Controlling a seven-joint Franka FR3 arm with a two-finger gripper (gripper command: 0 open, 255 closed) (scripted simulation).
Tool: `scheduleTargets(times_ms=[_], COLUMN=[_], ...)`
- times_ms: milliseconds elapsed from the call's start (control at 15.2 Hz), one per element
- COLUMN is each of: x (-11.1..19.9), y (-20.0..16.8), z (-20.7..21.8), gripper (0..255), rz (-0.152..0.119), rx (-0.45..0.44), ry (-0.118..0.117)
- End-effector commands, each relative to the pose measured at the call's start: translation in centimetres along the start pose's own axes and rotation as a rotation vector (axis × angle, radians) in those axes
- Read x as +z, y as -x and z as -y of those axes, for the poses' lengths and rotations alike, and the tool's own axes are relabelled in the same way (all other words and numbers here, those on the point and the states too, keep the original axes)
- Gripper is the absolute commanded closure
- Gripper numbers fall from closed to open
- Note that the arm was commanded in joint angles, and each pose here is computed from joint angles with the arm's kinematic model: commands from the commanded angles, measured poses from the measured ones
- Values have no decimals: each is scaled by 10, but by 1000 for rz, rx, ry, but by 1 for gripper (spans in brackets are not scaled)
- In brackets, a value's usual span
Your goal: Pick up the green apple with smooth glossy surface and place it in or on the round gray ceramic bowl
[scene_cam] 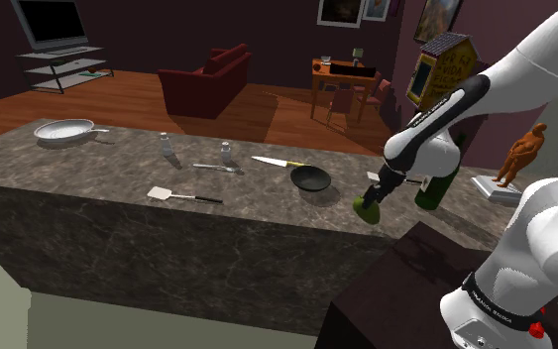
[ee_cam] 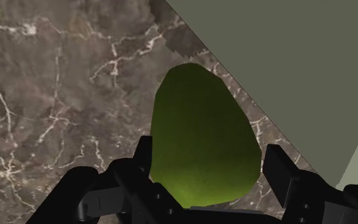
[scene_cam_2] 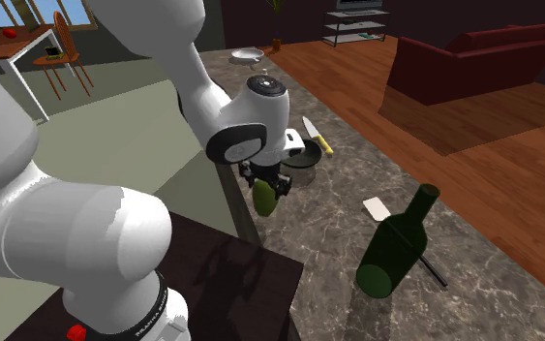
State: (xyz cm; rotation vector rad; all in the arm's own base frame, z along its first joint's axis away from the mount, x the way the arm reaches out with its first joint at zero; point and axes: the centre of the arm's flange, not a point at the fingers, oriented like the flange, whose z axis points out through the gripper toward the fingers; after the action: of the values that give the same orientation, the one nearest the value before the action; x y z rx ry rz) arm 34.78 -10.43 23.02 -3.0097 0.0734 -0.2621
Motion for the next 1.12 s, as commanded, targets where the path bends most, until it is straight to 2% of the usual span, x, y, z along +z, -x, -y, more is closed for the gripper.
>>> scheduleTargets(times_ms=[0,1056], x=[-11,-94], y=[-2,-17], z=[2,12], gripper=[255,255], rz=[1,1], rx=[-2,-2], ry=[4,4])
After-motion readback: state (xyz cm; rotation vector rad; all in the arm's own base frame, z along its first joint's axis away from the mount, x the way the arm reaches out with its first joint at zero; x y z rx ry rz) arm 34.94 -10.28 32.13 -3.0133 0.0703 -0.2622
